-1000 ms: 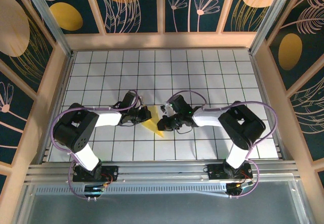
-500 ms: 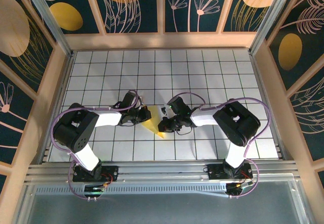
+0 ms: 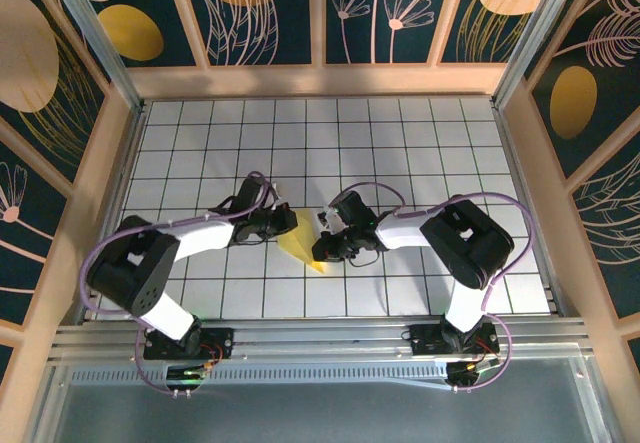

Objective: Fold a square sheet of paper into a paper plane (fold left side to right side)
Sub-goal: Fourth fold the wing at the center of the table.

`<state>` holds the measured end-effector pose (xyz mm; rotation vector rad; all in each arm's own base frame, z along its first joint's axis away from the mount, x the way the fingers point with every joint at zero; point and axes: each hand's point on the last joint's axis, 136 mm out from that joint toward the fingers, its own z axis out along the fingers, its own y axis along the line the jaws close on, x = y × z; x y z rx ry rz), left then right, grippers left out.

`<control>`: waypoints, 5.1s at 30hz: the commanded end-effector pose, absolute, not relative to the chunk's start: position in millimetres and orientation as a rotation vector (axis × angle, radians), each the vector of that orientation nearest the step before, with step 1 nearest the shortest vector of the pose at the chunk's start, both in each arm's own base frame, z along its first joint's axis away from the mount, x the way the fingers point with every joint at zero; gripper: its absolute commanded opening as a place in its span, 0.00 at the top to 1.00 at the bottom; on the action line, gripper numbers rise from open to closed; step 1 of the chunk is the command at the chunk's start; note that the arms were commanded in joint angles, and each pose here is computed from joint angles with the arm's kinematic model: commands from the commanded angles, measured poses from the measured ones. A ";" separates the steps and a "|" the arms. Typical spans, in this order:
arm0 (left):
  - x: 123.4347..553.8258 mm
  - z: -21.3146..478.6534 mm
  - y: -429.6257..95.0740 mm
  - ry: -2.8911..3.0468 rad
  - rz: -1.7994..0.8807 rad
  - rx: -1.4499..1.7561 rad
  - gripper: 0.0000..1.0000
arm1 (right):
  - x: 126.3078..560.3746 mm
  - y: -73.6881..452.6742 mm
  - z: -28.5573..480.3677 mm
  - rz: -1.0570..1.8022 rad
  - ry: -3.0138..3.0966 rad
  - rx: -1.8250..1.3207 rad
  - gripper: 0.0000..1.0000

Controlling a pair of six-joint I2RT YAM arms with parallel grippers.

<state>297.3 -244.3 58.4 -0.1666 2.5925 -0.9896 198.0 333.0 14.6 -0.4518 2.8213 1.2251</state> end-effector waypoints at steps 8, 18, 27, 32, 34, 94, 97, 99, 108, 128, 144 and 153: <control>260.6 70.4 -247.1 2.531 -1.146 -0.185 1.00 | 188.9 287.2 -41.6 0.850 3.028 -0.356 1.00; 260.6 56.8 -268.6 2.537 -1.230 -0.159 1.00 | 190.5 282.1 -44.5 0.777 3.046 -0.358 1.00; 271.4 39.3 -272.2 2.569 -1.172 -0.172 1.00 | 187.6 278.8 -49.3 0.718 3.071 -0.378 1.00; 275.7 27.2 -263.3 2.608 -1.061 -0.198 1.00 | 186.9 275.6 -50.2 0.678 3.082 -0.388 1.00; 276.0 22.5 -261.3 2.614 -1.041 -0.202 1.00 | 186.3 274.3 -50.8 0.669 3.087 -0.389 1.00; 353.9 85.2 -179.2 2.388 -0.793 -0.148 1.00 | 177.3 269.9 -49.9 0.647 3.109 -0.438 1.00; 327.0 89.1 -211.5 2.387 -0.900 -0.057 1.00 | 178.4 270.0 -49.5 0.646 3.107 -0.436 1.00; 313.0 85.9 -230.9 2.397 -0.975 -0.023 1.00 | 178.6 268.9 -50.1 0.640 3.110 -0.433 1.00; 306.8 54.5 -248.3 2.466 -1.032 -0.020 1.00 | 178.1 266.9 -51.5 0.623 3.118 -0.425 1.00; 298.7 -13.8 -216.1 2.687 -0.742 -0.173 1.00 | 212.9 329.2 43.5 0.980 2.881 -0.472 1.00; 299.3 -12.3 -218.8 2.683 -0.758 -0.158 1.00 | 238.4 365.0 56.9 1.109 2.792 -0.451 1.00; 298.8 -14.8 -217.5 2.691 -0.746 -0.162 1.00 | 235.8 366.1 31.7 1.083 2.840 -0.436 1.00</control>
